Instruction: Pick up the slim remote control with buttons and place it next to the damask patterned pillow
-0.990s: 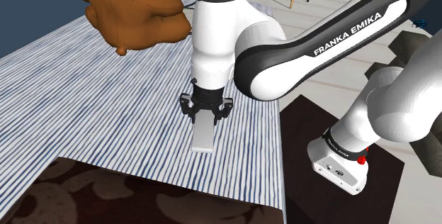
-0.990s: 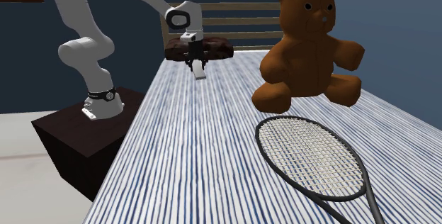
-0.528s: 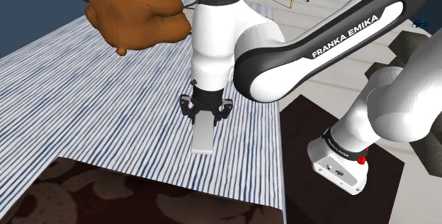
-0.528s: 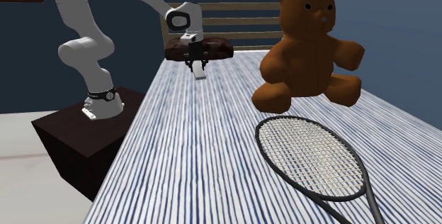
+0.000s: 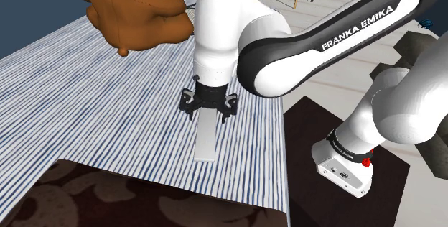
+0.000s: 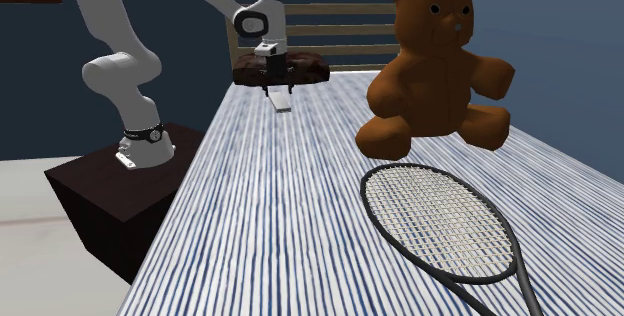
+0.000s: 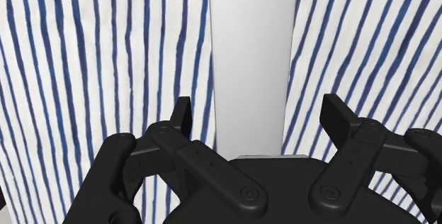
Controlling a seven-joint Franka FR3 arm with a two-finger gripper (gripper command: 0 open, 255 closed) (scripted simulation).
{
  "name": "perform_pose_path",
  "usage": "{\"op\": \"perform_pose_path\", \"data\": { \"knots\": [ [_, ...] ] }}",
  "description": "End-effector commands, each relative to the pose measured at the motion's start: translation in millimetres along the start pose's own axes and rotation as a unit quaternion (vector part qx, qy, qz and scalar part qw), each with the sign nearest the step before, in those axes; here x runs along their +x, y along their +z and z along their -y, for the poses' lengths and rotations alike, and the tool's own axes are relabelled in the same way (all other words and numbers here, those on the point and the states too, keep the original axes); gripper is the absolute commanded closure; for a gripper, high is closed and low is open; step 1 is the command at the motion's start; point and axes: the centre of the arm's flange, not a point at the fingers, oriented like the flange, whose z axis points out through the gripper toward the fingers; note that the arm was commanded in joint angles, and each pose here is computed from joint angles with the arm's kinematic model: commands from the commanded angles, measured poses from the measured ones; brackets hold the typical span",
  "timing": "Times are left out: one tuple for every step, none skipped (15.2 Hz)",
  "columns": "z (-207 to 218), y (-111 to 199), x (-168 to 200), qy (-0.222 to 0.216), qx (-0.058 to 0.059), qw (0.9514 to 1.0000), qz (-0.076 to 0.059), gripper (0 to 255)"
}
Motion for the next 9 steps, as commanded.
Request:
{"op": "perform_pose_path", "data": {
  "knots": [
    [-0.9,-24.2,-0.7,0.000,0.000,1.0000,0.000,0],
    [-0.9,-34.6,-0.7,0.000,0.000,1.0000,0.000,0],
    [-0.9,-34.6,-0.7,0.000,0.000,1.0000,0.000,0],
    [-0.9,-34.6,-0.7,0.000,0.000,1.0000,0.000,0],
    [-0.9,-34.6,-0.7,0.000,0.000,1.0000,0.000,0],
    [-0.9,-34.6,-0.7,0.000,0.000,1.0000,0.000,0],
    [-0.9,-34.6,-0.7,0.000,0.000,1.0000,0.000,0],
    [-0.9,-34.6,-0.7,0.000,0.000,1.0000,0.000,0],
    [-0.9,-34.6,-0.7,0.000,0.000,1.0000,0.000,0]
  ]
}}
